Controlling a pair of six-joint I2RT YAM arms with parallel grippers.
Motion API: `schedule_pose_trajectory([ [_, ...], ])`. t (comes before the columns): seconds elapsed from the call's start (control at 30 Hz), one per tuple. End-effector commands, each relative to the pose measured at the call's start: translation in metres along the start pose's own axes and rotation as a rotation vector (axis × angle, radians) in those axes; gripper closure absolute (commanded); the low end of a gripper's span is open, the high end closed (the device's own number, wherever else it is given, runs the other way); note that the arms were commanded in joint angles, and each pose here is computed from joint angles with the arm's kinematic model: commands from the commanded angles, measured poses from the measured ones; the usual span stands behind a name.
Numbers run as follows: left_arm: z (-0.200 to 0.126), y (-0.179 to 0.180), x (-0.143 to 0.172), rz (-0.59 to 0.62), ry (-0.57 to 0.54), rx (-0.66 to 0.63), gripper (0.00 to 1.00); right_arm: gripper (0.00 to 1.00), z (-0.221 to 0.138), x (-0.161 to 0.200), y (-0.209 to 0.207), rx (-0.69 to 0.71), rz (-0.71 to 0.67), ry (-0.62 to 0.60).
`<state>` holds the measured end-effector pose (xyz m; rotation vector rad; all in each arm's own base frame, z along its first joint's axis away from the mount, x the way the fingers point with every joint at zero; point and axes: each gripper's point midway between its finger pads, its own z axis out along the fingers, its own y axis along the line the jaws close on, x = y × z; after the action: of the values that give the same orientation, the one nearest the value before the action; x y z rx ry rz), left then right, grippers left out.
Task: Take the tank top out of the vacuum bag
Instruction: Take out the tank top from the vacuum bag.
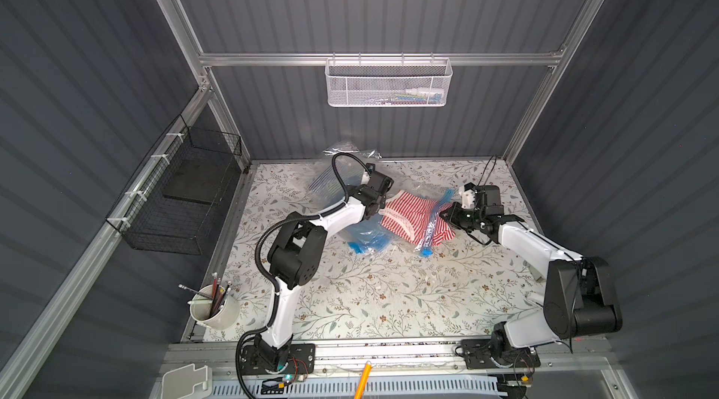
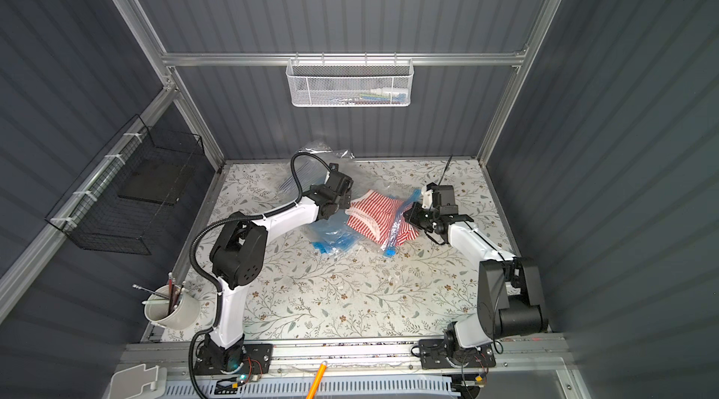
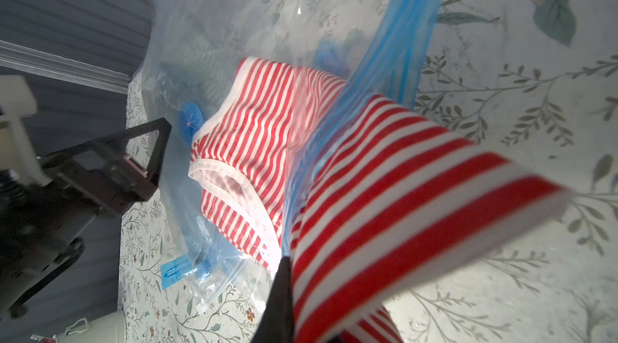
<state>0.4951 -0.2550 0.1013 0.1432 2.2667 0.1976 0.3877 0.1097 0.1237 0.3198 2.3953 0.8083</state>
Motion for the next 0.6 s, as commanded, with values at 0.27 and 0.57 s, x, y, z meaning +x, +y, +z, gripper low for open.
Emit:
schedule_pose_trajectory([
  [0.27, 0.062, 0.007, 0.06, -0.014, 0.184, -0.14, 0.03, 1.0, -0.014, -0.024, -0.008, 0.064, 0.016, -0.066],
  [0.57, 0.082, 0.017, 0.087, -0.047, 0.265, -0.137, 0.07, 1.0, -0.047, -0.039, -0.043, 0.19, 0.083, -0.169],
])
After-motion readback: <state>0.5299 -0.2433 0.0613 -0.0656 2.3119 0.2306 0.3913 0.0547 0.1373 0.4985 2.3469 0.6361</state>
